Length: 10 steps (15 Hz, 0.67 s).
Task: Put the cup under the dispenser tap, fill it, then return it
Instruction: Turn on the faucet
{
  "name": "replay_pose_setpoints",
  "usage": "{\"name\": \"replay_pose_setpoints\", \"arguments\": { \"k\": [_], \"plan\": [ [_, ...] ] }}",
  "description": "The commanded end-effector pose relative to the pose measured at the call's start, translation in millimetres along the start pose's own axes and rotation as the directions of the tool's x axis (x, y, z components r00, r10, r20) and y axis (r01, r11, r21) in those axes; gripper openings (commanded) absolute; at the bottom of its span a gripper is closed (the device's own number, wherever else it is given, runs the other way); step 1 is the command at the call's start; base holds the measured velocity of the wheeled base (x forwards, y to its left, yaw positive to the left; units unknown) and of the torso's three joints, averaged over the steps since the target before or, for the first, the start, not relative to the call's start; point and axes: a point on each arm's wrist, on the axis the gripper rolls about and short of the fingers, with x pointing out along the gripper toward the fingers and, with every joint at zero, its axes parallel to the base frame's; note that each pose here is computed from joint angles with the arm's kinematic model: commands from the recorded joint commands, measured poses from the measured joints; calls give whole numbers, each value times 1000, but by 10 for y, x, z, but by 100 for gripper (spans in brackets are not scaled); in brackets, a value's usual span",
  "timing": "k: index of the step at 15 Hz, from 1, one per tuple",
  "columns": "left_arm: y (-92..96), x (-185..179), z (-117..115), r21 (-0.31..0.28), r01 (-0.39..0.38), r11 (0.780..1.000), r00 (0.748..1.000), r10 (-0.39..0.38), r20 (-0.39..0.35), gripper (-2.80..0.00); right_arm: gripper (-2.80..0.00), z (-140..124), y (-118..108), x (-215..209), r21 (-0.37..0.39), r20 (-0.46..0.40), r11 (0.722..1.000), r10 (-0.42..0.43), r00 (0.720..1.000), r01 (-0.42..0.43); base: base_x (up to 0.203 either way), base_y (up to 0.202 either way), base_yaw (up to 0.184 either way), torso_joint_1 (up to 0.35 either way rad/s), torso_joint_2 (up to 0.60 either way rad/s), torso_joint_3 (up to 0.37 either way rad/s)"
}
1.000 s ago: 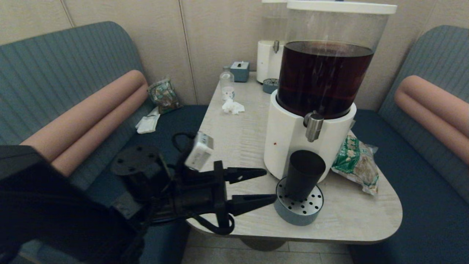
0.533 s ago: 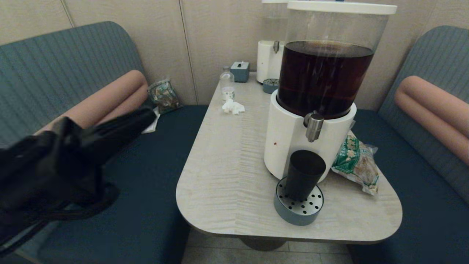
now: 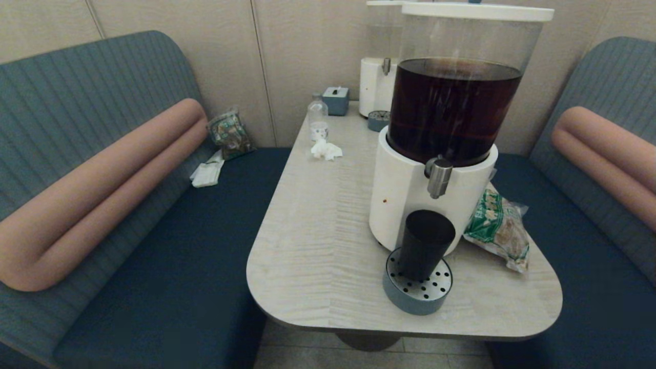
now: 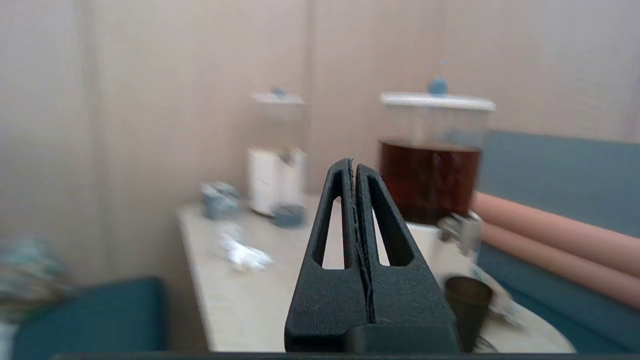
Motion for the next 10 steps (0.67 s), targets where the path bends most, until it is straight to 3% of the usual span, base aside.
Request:
{"name": "replay_pose_setpoints", "arguments": {
  "k": [1, 6, 10],
  "plan": [
    [-95, -243, 127, 56, -45, 997, 997, 41, 70, -280, -280, 0, 0, 1, 0, -1, 1000, 1, 1000, -1, 0, 0, 0, 0, 0, 0],
    [-264, -706, 66, 66, -154, 986, 988, 156, -22, -280, -280, 0, 0, 1, 0, -1, 1000, 1, 1000, -1, 0, 0, 0, 0, 0, 0],
    [-287, -895, -137, 131, -248, 960, 958, 263, -112, -280, -280, 0, 0, 1, 0, -1, 1000, 1, 1000, -1, 0, 0, 0, 0, 0, 0]
  ]
}}
